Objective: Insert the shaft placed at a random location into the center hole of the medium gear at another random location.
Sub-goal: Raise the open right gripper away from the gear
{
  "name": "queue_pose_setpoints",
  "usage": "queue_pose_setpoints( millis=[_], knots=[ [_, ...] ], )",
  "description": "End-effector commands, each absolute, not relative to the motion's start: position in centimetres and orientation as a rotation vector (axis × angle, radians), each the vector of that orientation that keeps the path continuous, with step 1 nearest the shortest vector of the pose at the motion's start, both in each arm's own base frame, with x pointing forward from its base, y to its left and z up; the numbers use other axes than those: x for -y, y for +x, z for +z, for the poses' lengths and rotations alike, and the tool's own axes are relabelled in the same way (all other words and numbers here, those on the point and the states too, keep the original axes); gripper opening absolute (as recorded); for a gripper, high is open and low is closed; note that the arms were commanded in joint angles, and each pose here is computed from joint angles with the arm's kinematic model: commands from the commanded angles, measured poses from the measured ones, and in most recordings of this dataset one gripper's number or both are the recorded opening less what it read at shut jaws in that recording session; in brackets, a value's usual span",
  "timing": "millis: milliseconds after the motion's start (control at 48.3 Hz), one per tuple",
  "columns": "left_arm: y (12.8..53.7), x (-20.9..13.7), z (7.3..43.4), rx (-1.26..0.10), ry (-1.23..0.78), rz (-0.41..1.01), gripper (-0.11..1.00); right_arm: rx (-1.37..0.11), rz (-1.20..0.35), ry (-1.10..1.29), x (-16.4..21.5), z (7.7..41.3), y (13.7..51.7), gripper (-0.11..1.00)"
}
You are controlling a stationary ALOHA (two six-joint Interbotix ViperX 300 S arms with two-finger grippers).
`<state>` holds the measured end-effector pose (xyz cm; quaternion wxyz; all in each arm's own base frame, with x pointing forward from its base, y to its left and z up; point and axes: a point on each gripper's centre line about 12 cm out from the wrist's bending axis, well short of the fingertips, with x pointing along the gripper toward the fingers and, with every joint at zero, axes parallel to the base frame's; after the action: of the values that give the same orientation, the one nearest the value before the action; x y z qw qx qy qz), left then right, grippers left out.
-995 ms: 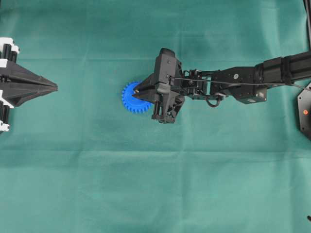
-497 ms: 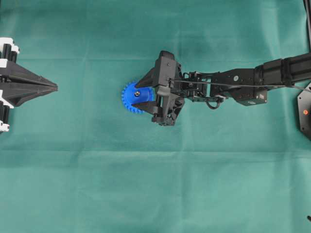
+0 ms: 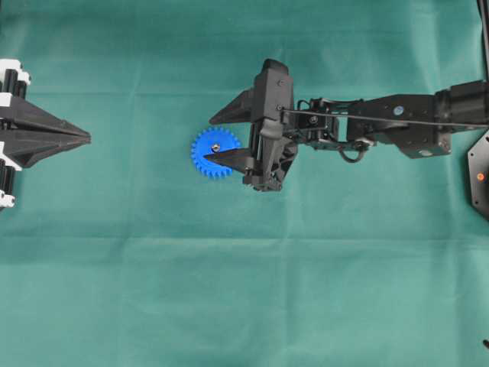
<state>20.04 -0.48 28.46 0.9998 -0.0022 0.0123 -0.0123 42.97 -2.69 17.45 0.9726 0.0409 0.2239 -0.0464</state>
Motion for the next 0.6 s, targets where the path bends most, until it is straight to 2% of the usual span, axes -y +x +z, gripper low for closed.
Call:
queue_pose_setpoints(
  millis=[0,269,580],
  knots=[
    [20.3,0.5,29.0,-0.011,-0.003,-0.025,0.0,-0.404,-0.091,0.091,2.6,19.8,42.8,0.77],
    [20.3,0.5,29.0,-0.011,-0.003,-0.025,0.0,-0.413,-0.09,0.09,2.6,19.9,42.3,0.77],
    [20.3,0.5,29.0,-0.011,-0.003,-0.025,0.0,-0.415,-0.091,0.093,2.4,20.3,38.9,0.77]
  ],
)
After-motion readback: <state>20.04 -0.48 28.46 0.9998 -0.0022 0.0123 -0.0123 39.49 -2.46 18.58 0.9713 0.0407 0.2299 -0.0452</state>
